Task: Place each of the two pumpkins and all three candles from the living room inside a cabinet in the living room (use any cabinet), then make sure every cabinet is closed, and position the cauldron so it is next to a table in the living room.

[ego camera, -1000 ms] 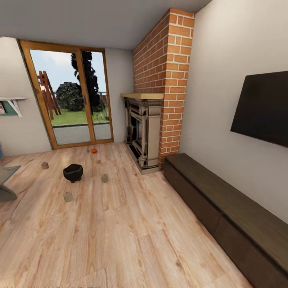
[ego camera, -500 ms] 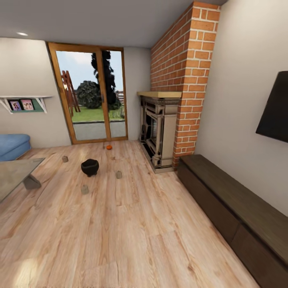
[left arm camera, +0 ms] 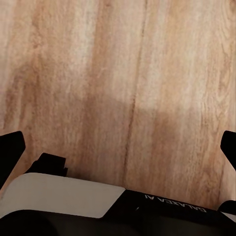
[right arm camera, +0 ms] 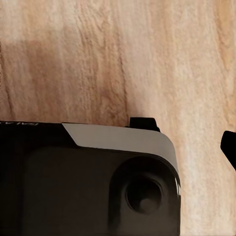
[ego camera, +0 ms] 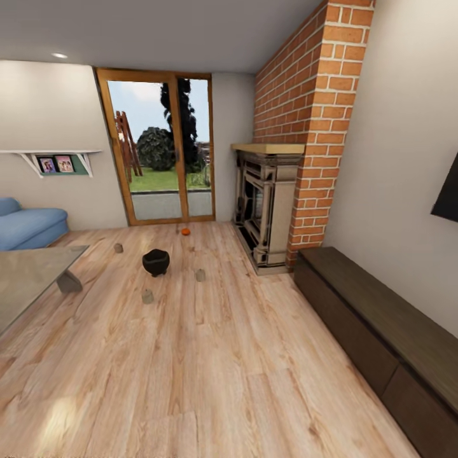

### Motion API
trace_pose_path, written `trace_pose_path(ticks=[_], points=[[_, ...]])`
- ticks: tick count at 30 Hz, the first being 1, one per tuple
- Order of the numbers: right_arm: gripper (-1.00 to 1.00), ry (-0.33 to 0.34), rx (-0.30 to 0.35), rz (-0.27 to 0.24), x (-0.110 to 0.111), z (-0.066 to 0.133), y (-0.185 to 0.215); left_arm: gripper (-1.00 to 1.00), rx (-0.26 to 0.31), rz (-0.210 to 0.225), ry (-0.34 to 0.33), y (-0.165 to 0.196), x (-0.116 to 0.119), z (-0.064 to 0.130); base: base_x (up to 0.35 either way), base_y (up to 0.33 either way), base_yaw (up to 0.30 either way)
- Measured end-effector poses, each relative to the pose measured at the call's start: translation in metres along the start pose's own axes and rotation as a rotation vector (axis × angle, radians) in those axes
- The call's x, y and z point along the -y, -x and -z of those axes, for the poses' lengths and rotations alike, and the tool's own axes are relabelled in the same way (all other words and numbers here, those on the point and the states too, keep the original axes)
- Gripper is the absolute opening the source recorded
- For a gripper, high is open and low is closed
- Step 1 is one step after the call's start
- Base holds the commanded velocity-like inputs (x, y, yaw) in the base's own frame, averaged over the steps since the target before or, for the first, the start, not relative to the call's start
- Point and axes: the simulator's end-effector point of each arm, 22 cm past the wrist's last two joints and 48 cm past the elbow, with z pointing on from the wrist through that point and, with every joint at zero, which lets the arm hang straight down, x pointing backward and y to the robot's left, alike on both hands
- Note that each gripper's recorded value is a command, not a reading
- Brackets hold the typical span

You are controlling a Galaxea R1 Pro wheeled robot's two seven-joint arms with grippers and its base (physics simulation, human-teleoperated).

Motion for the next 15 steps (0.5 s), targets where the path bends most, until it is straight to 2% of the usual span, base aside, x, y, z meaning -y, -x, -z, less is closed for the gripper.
trace_pose_path(ticks=[8,15], points=[[1.00,0.003,0.003,-0.011,-0.0017,0.0000,0.0006,1.00,0.001,0.001,0.002,0.0003,-0.0011,0.0000,0.008,0.002,0.021],[1.00,0.005,0.012,-0.011,-0.0018,0.0002,0.0026,1.00,0.003,0.000,0.002,0.0009,-0.0018,0.0001,0.182,0.094,0.001]])
